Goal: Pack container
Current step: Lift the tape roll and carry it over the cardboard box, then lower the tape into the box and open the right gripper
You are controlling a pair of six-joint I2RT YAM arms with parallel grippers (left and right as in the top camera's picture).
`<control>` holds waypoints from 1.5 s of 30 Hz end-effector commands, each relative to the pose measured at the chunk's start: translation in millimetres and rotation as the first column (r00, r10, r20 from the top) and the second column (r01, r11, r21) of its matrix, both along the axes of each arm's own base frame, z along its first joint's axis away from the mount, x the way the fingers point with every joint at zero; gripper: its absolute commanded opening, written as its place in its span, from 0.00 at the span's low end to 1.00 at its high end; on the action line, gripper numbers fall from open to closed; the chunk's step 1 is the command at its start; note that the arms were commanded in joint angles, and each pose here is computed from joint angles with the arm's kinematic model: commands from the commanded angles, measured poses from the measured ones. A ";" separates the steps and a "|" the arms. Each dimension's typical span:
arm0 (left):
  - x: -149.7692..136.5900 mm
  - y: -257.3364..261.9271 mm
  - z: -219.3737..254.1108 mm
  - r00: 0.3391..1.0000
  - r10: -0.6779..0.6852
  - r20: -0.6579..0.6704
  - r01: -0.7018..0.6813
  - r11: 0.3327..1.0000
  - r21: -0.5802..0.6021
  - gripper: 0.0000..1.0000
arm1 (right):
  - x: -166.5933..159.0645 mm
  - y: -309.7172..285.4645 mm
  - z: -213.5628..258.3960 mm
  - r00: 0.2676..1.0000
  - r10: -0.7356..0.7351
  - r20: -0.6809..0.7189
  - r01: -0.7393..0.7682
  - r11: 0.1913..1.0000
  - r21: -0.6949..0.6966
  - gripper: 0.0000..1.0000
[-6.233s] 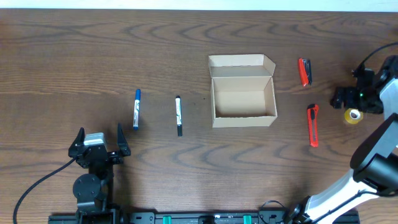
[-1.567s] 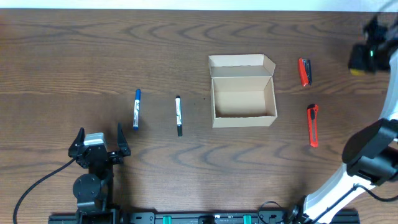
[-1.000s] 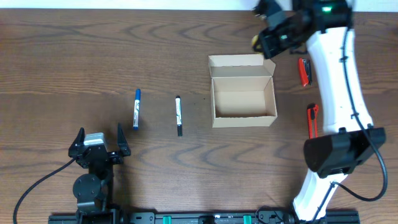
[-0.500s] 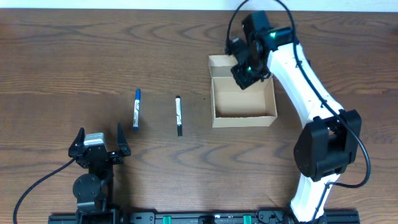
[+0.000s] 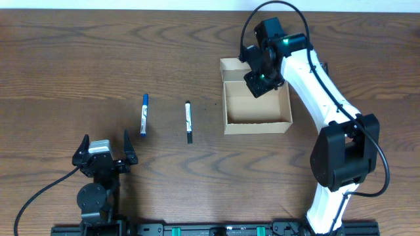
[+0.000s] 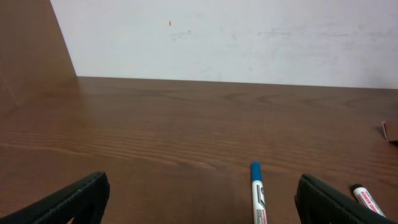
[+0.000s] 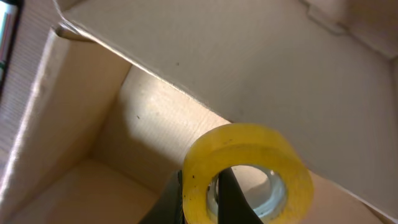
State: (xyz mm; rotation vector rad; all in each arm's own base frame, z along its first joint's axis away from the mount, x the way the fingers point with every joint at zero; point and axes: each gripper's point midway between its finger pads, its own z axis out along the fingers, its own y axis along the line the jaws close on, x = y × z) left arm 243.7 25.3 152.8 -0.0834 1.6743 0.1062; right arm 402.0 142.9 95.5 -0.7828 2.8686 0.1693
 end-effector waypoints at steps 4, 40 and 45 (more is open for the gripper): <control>-1.6 1.6 -17.5 0.998 0.008 -0.056 -0.008 1.000 -0.007 0.95 | -17.6 -2.6 -21.6 0.998 -0.024 -0.062 0.022 1.000 -0.022 0.02; -1.6 1.6 -17.5 0.998 0.008 -0.056 -0.008 1.000 -0.007 0.95 | -28.6 -3.6 -38.9 0.995 -0.020 -0.096 0.018 1.000 -0.022 0.01; -1.6 1.6 -17.5 0.998 0.008 -0.056 -0.008 1.000 -0.007 0.95 | -35.4 -5.8 -46.2 0.993 -0.021 -0.118 0.018 0.999 -0.029 0.01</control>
